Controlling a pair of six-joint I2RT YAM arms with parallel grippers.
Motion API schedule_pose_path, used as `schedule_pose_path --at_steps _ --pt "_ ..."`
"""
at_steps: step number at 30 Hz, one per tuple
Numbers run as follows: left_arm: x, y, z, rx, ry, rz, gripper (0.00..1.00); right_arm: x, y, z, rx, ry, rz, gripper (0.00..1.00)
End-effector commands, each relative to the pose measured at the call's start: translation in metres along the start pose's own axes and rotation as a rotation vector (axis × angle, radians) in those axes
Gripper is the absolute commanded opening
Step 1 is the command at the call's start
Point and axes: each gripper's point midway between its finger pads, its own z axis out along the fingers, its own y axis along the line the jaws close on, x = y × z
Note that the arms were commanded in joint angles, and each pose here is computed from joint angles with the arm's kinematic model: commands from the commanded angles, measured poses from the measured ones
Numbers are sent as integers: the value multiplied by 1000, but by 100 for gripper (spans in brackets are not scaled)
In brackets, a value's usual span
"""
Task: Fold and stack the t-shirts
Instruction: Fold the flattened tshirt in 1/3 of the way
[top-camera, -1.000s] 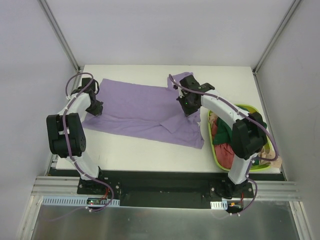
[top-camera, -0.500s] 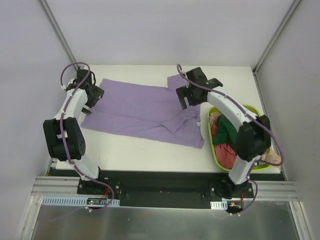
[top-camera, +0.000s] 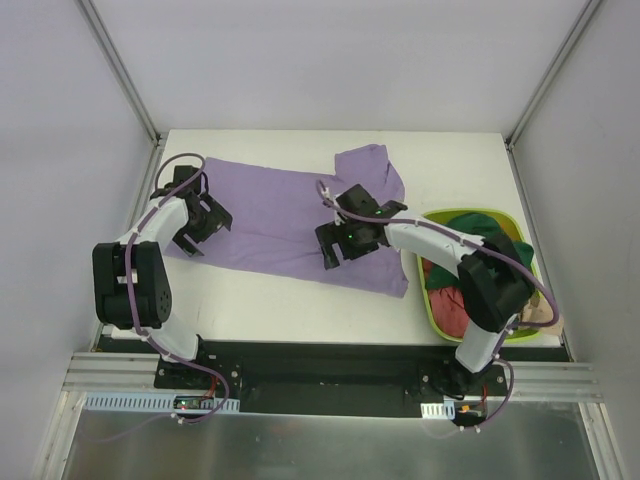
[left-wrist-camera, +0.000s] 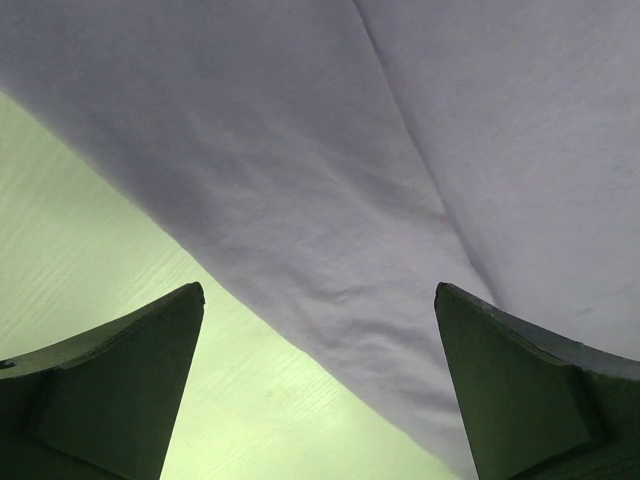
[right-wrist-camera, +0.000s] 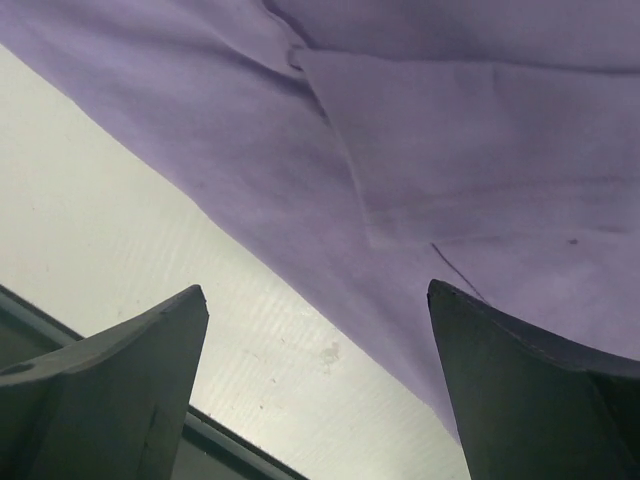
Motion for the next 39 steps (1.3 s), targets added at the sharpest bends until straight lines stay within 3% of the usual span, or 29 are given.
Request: schedule_pose_path --at_steps 1,9,14,19,30,39 --pt "1 1 0 15 -5 46 99 -28 -4 -4 177 -42 -170 90" --pt "6 12 5 -17 -2 58 99 -9 -10 16 276 82 -207 67" --pt "3 15 8 -37 -13 53 99 1 -14 24 292 123 -201 59" --pt "3 18 10 -51 -14 55 99 2 -17 33 308 125 -201 57" --pt "3 20 13 -65 -13 65 99 -14 -34 34 419 77 -186 29" --pt "4 19 14 -63 -7 76 99 -15 -13 46 288 109 -245 38"
